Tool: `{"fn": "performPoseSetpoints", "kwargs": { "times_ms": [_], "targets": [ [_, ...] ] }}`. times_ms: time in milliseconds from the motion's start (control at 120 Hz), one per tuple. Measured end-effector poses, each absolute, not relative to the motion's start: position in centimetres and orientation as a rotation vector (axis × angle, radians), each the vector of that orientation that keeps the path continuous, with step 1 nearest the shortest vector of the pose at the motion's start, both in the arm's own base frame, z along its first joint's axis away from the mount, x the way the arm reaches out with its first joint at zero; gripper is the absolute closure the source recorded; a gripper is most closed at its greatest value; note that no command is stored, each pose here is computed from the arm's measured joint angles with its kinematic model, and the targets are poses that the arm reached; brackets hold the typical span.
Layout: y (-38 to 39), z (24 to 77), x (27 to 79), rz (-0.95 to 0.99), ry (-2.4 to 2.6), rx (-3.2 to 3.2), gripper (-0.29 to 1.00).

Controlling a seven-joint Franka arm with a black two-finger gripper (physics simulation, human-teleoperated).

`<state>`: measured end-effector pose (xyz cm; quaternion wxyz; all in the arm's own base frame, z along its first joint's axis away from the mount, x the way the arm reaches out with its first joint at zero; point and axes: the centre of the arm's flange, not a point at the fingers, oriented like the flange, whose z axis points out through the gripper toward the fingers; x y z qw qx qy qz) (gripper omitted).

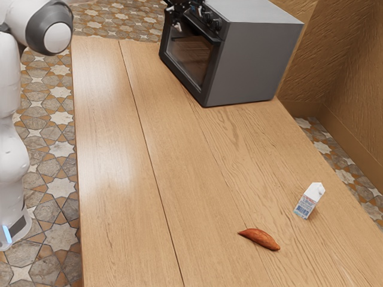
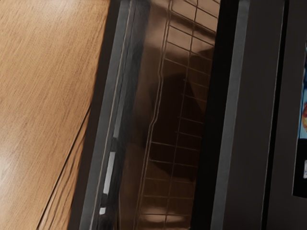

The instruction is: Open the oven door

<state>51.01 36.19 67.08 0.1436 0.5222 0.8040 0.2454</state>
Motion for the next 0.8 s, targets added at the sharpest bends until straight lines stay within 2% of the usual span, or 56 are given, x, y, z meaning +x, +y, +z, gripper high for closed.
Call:
{"fn": "performPoseSetpoints", "kwargs": {
  "times_ms": [800],
  "targets": [
    [37.2, 63.9, 51.8, 0.624, 2.314, 1.515, 0.00]
  ]
}}
